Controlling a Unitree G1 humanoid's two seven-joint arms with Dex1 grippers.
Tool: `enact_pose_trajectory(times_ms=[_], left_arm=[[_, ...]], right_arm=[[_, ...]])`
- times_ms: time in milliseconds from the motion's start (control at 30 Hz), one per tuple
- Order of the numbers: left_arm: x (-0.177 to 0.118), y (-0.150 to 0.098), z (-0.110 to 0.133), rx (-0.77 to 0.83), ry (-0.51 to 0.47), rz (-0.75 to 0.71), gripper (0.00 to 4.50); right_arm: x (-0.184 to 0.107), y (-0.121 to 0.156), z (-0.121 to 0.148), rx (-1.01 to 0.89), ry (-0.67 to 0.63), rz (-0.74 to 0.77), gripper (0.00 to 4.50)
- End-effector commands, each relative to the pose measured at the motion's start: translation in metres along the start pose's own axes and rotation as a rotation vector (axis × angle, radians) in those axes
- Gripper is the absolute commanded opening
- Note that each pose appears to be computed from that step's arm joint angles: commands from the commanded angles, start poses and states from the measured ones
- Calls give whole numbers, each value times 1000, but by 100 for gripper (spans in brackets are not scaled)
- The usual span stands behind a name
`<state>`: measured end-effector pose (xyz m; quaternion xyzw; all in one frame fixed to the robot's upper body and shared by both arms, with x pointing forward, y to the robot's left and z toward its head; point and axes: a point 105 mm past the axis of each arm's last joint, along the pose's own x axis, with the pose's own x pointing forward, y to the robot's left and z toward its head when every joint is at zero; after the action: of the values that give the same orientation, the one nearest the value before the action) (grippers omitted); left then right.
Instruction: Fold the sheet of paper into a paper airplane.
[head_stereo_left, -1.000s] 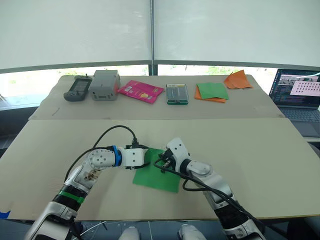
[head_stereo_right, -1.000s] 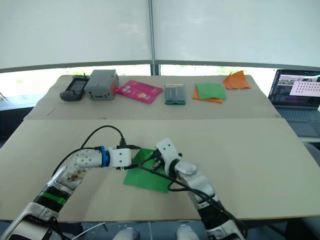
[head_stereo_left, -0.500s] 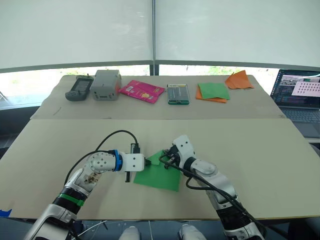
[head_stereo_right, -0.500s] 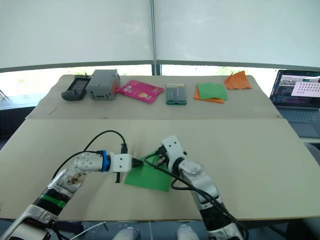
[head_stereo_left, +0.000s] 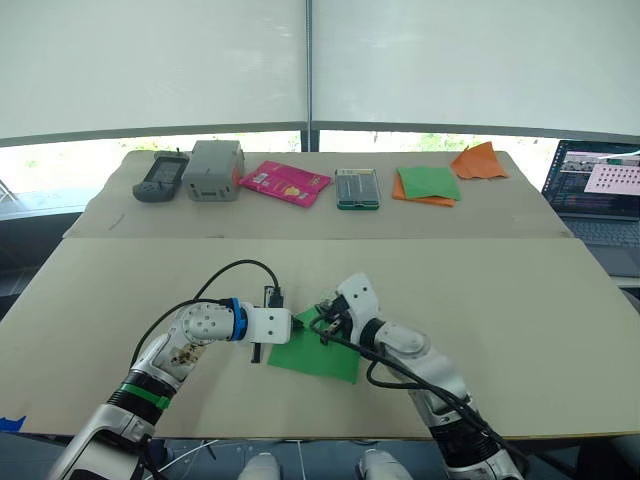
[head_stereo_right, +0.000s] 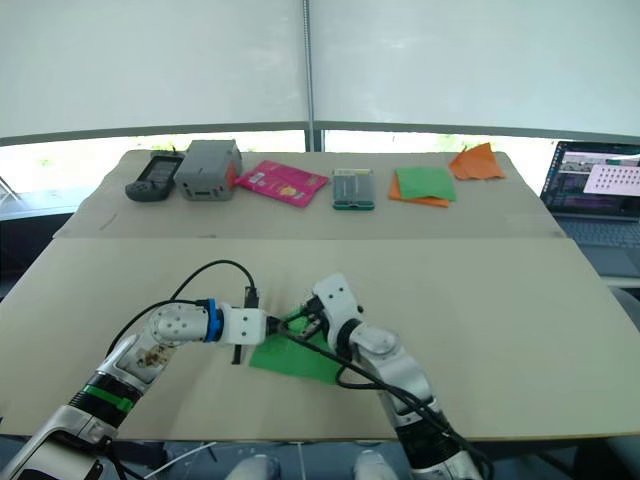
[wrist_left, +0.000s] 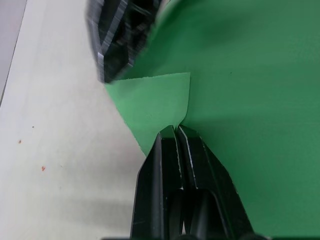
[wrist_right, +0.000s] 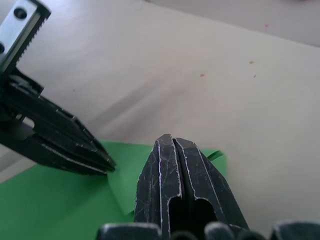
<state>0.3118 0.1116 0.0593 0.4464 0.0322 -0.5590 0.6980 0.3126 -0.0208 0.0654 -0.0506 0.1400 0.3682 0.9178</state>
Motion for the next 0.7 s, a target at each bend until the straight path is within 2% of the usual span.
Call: enact_pose_trajectory(times_ms=[33, 233, 500, 700], left_arm=[[3, -21, -23, -55, 93, -68, 8], [0, -18, -22, -60, 86, -51, 8], [-13, -8, -9, -99, 23, -36, 8], [-21, -6, 1, -153, -9, -51, 8]], right_arm=[[2, 1, -12, 13, 43, -1, 0], [2, 0, -17, 27, 55, 1, 0], [1, -2, -17, 17, 69, -1, 0], [0, -2, -24, 36, 160, -8, 0]])
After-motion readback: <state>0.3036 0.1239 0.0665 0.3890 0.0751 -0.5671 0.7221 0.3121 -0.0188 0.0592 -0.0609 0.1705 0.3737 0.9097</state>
